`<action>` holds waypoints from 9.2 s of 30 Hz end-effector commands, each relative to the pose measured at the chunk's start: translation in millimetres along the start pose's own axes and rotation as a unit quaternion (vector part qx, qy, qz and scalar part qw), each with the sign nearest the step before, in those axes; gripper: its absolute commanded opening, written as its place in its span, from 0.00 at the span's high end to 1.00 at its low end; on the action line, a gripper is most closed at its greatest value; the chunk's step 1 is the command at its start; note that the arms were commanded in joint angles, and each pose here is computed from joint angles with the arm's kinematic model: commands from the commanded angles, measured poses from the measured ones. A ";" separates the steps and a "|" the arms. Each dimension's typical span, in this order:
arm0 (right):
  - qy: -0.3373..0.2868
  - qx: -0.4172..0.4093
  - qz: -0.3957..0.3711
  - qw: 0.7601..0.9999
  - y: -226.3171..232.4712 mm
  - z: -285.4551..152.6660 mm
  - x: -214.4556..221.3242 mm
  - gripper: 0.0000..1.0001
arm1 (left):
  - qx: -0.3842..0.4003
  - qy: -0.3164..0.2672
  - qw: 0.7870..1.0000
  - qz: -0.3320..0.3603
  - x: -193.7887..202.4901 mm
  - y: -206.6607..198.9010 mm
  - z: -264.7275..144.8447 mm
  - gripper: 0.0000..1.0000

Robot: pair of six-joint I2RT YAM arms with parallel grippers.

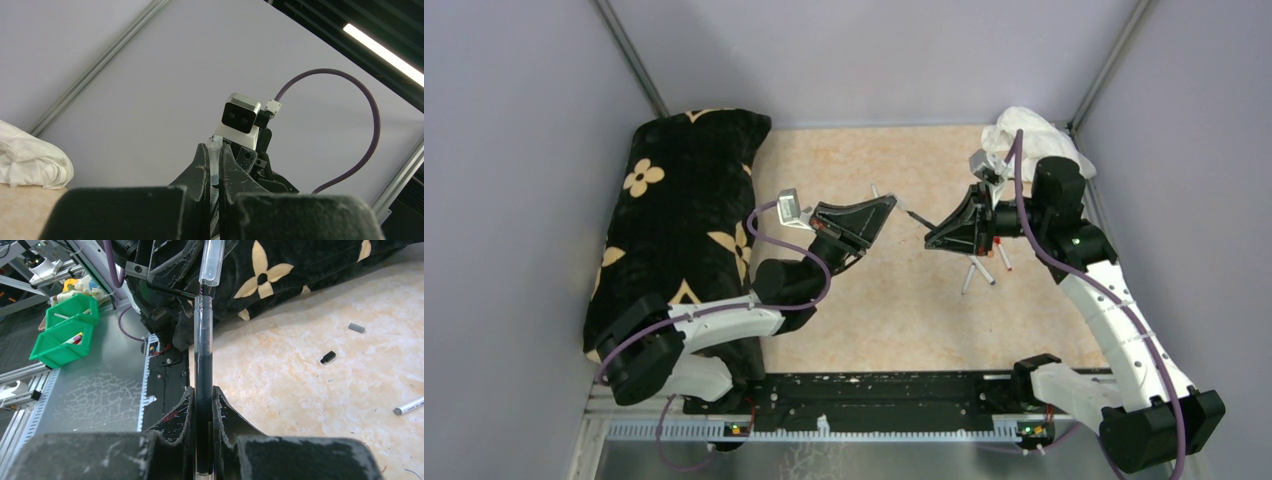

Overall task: Insert the pens into the pen caps
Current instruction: Insert the pen cap onto the pen.

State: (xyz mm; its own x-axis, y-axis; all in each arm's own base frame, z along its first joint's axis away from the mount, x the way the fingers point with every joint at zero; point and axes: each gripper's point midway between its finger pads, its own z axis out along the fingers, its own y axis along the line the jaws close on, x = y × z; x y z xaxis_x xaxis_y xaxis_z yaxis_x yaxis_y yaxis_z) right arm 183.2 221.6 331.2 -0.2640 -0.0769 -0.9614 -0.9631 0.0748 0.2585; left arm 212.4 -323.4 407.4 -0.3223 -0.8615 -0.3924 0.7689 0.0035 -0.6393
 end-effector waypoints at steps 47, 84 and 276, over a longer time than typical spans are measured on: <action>-0.024 0.007 -0.017 1.000 -1.4 -0.5 -33.0 1.00 | -0.033 0.196 0.979 0.044 81.5 18.3 -31.2 1.00; -0.036 -0.050 -0.003 0.998 12.8 3.6 -21.8 1.00 | -0.003 -0.058 0.998 0.023 3.3 -12.1 -3.6 1.00; -0.033 -0.016 -0.011 0.999 1.7 3.9 -35.7 1.00 | 0.002 0.123 0.991 0.045 70.5 8.4 -14.6 1.00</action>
State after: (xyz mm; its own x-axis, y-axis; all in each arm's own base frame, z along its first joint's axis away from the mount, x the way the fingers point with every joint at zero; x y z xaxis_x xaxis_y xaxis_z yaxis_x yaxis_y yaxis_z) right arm 182.5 226.2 334.0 -0.3789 -0.0452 -0.9243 -0.9253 0.0345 0.3777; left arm 206.2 -337.3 400.1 -0.2894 -0.8525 -0.4352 0.7938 0.0403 -0.6069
